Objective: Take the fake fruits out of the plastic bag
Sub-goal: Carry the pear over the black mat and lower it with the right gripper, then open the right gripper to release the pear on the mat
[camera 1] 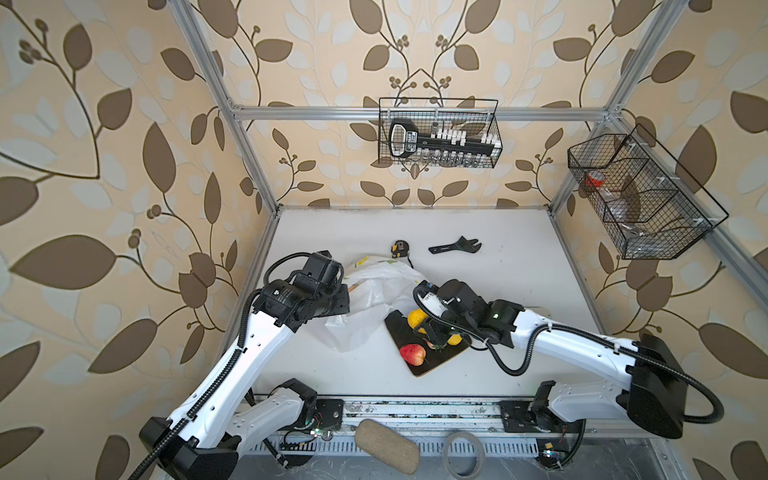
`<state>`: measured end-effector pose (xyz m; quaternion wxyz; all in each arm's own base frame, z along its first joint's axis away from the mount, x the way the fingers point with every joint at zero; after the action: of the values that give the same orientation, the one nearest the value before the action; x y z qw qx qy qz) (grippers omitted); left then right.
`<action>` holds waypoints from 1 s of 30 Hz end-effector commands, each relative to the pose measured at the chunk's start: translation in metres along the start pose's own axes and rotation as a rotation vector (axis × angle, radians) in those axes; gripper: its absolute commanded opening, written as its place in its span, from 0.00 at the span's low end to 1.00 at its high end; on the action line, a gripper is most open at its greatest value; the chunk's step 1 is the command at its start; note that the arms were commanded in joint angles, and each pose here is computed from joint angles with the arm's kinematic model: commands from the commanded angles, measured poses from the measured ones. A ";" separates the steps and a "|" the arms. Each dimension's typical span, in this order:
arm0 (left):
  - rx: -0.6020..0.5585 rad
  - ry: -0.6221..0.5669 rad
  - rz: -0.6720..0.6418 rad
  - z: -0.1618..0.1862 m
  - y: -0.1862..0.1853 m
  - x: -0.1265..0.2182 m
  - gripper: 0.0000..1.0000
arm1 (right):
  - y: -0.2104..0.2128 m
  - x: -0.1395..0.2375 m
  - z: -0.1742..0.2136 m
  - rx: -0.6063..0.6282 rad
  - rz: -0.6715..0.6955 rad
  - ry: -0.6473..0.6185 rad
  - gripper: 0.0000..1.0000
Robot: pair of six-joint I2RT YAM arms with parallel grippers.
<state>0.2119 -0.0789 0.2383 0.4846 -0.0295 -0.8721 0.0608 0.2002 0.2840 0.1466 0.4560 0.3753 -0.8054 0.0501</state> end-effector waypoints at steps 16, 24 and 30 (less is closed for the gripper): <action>0.108 -0.182 -0.013 0.001 0.017 0.013 0.00 | -0.003 -0.093 -0.002 0.147 0.134 0.100 0.47; 0.125 -0.203 -0.005 0.003 0.019 0.017 0.00 | 0.003 -0.074 -0.011 0.133 0.117 0.049 0.75; 0.123 -0.215 0.013 0.004 0.018 0.020 0.00 | 0.026 -0.020 -0.044 0.118 0.017 -0.098 0.81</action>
<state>0.1988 -0.0588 0.2470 0.4006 0.0043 -0.9096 0.1106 0.2261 0.3287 0.1296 0.4215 0.3707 -0.8195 0.1151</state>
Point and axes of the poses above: each gripper's point midway between its finger pads, its own x axis back along the fingers, its own y axis along the line the jaws close on, z = x × y, the point moved 3 cm from there along x, back along the fingers, and after that the axes turned 6 degrees about -x, right-handed, at the moved point
